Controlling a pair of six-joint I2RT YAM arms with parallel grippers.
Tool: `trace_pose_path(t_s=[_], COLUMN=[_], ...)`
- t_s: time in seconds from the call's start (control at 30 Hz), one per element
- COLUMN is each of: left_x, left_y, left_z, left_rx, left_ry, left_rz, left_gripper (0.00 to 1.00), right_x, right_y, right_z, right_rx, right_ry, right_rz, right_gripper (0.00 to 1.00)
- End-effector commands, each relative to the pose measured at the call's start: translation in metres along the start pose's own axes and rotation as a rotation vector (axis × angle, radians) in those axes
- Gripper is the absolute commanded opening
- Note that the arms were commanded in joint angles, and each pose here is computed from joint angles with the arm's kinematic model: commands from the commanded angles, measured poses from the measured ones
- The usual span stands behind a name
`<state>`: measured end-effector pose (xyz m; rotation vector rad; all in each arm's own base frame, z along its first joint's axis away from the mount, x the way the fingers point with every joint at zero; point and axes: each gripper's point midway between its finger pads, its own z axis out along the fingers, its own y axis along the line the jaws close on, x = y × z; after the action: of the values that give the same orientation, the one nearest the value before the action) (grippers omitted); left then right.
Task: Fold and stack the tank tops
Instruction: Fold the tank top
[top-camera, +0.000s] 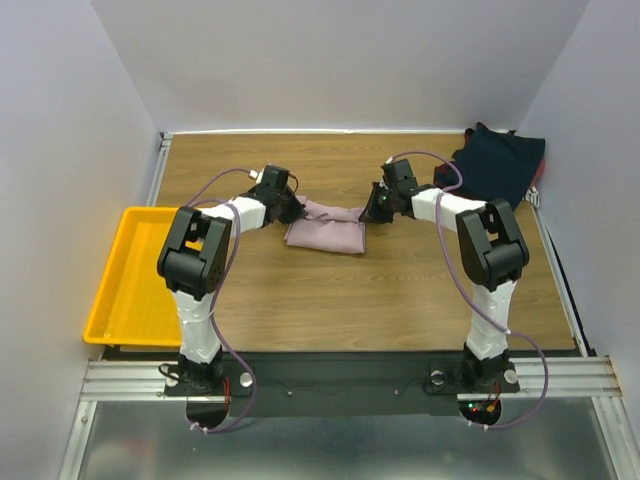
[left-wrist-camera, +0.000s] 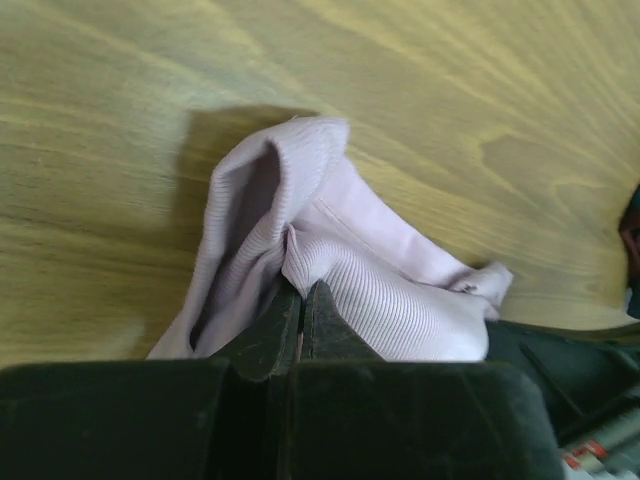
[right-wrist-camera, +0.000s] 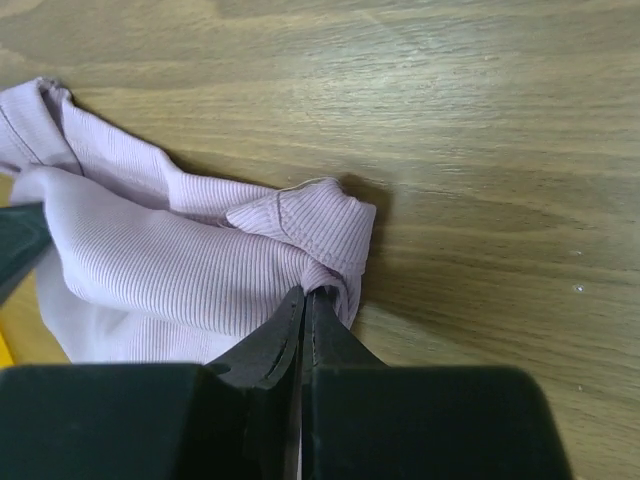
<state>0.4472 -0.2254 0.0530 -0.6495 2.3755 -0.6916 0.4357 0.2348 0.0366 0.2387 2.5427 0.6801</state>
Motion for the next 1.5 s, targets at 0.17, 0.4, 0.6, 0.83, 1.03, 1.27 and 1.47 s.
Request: trace_pose_path(t_s=[0.17, 0.4, 0.6, 0.83, 1.03, 1.27, 1.47], left_x=[0.06, 0.163, 0.194, 0.138, 0.128, 0.114, 0.102], left_y=[0.027, 0.057, 0.051, 0.004, -0.01, -0.022, -0.03], left_z=[-0.031, -0.084, -0.146, -0.194, -0.202, -0.216, -0.229], left_rx=[0.001, 0.012, 0.095, 0.153, 0.159, 0.187, 0.21], left_ry=[0.042, 0.167, 0.188, 0.021, 0.01, -0.022, -0.046], left_rz=[-0.052, -0.097, -0.07, -0.014, 0.009, 0.007, -0.001], left_gripper=[0.0, 0.0, 0.0, 0.0, 0.0, 0.0, 0.0], right_x=[0.054, 0.128, 0.156, 0.125, 0.105, 0.09, 0.079], right_y=[-0.009, -0.023, -0.003, 0.018, 0.032, 0.05, 0.063], right_z=[-0.017, -0.077, -0.141, -0.179, -0.192, -0.211, -0.231], right_rx=[0.005, 0.003, -0.08, -0.113, -0.13, -0.166, -0.192], right_ry=[0.039, 0.048, -0.016, -0.139, -0.196, -0.233, -0.261], right_rz=[-0.026, -0.003, 0.002, -0.023, -0.032, -0.052, -0.064], right_gripper=[0.0, 0.0, 0.0, 0.01, 0.0, 0.0, 0.0])
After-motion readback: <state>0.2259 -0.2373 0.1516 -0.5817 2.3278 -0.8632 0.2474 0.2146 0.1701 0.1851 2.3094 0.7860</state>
